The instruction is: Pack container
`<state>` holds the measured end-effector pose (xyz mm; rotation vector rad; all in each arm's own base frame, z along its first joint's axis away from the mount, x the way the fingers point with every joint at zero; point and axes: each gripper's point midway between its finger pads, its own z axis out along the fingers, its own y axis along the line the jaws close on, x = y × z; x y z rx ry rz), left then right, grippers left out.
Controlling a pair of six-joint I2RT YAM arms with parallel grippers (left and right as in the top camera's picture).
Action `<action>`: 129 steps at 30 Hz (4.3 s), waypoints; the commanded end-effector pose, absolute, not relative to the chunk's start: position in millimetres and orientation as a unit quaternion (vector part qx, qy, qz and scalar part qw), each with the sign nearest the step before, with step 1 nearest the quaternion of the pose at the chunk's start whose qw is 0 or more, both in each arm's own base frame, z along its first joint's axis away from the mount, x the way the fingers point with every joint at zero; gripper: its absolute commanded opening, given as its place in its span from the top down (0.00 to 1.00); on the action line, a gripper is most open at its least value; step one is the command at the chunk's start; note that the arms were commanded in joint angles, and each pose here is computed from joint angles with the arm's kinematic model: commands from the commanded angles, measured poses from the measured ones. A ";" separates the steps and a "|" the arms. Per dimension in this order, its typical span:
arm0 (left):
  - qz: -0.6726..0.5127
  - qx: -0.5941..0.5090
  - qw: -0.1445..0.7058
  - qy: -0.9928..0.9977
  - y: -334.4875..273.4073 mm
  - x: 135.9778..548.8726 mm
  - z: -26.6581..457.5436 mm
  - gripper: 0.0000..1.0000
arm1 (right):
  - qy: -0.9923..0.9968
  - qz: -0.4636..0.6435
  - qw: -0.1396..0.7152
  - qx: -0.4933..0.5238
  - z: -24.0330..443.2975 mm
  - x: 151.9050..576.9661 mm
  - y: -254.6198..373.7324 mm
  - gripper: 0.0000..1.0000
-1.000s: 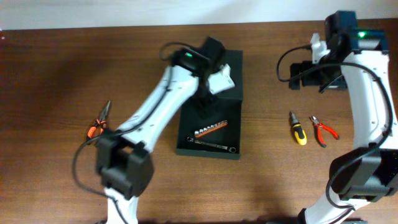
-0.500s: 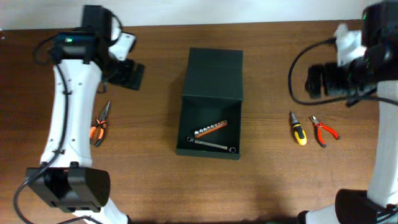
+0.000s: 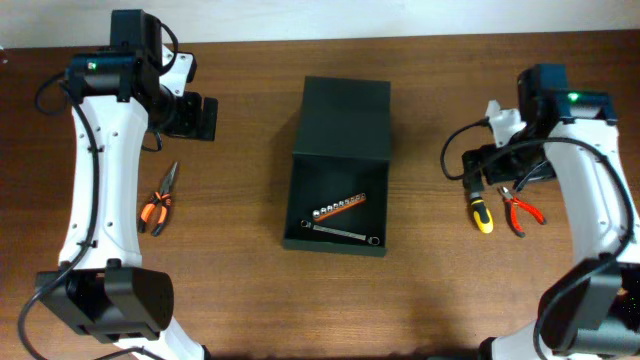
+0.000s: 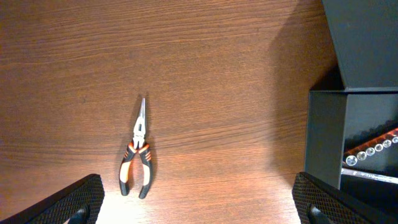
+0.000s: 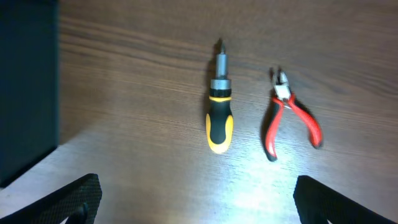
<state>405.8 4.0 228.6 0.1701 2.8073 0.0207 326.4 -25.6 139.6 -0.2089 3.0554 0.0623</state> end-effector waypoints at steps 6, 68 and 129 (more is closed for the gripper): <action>0.000 0.052 0.171 0.984 2.5 403.1 235.3 0.01 | 0.997 0.023 0.009 -0.072 83.0 317.2 -27.9 0.01; -0.003 0.066 0.158 0.985 -9.1 397.0 233.3 0.01 | 0.997 0.067 -0.030 -0.025 -20.2 313.0 -43.6 0.01; -0.002 0.066 0.169 0.983 -9.1 402.2 235.0 0.01 | 0.998 0.007 -0.059 0.014 -26.8 303.4 -63.8 0.15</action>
